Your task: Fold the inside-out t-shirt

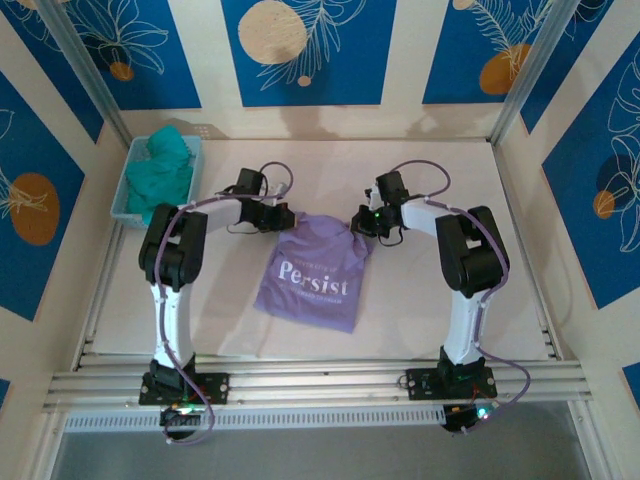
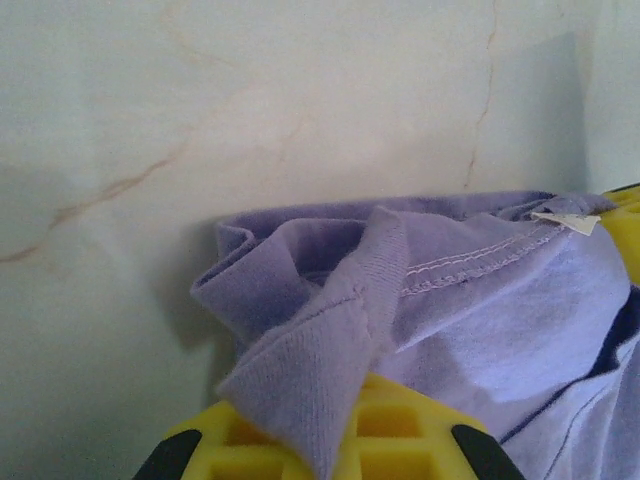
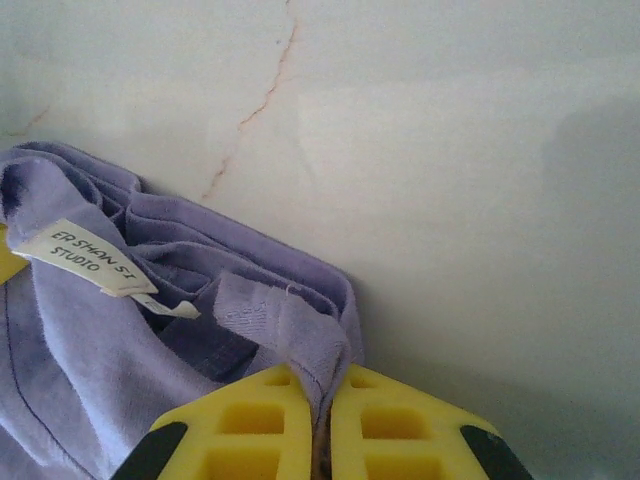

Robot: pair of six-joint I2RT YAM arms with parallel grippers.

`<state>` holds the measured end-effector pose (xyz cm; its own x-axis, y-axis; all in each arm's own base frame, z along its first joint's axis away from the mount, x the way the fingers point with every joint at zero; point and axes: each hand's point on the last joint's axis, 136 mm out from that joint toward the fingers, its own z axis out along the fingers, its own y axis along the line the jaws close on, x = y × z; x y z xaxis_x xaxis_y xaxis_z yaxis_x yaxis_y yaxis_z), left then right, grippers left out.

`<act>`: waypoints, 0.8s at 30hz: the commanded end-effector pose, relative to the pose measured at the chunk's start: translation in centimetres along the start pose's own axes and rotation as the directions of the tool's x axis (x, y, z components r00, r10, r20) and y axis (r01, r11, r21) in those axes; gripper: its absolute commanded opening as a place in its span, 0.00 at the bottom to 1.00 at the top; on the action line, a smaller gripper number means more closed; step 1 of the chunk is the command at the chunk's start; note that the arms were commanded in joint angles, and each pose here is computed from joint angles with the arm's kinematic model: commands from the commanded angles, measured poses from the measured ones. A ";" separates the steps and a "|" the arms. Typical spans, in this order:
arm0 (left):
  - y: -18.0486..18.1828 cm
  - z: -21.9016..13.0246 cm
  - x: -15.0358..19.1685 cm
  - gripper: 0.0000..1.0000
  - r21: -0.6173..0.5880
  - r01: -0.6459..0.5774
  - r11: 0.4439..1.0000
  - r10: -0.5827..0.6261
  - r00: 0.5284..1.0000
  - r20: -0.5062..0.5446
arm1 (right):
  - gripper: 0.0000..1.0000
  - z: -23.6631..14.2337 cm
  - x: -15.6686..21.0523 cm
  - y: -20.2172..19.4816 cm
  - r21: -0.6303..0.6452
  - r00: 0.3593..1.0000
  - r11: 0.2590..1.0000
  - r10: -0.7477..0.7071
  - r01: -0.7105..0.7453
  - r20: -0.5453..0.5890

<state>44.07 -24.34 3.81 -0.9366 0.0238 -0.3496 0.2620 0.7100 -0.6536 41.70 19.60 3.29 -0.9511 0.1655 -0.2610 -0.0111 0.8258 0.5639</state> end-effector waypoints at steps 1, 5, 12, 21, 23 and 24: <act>-0.6 -2.6 -2.1 0.00 0.026 0.004 1.000 -0.007 0.994 0.106 | 0.00 -2.4 -1.8 1.9 -0.081 0.995 0.996 -0.025 0.033 0.096; -1.2 -4.8 -3.3 0.00 0.061 0.013 0.998 -0.025 0.980 0.200 | 0.00 -4.5 -2.9 3.1 -0.117 0.983 0.990 -0.061 0.082 0.176; -3.5 -8.1 -5.8 0.00 0.085 -0.029 0.996 -0.001 0.943 0.332 | 0.00 -7.8 -5.2 5.6 -0.137 0.948 0.972 -0.145 0.189 0.283; -7.7 -13.4 -12.3 0.00 0.066 -0.117 0.991 0.068 0.861 0.504 | 0.00 -13.4 -11.2 9.5 -0.129 0.874 0.942 -0.228 0.309 0.430; -9.1 -15.0 -14.1 0.00 0.058 -0.144 0.988 0.090 0.835 0.542 | 0.00 -15.7 -13.0 10.8 -0.130 0.848 0.933 -0.238 0.334 0.473; -10.0 -15.9 -14.9 0.00 0.055 -0.164 0.985 0.105 0.820 0.562 | 0.00 -16.8 -13.8 11.4 -0.130 0.835 0.928 -0.245 0.350 0.493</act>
<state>49.81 -21.55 19.93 -0.7208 -0.2552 -0.6445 0.3628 0.6534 -0.6644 48.20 18.55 21.16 -0.7231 0.2044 -0.6598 -0.3060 0.7615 0.5713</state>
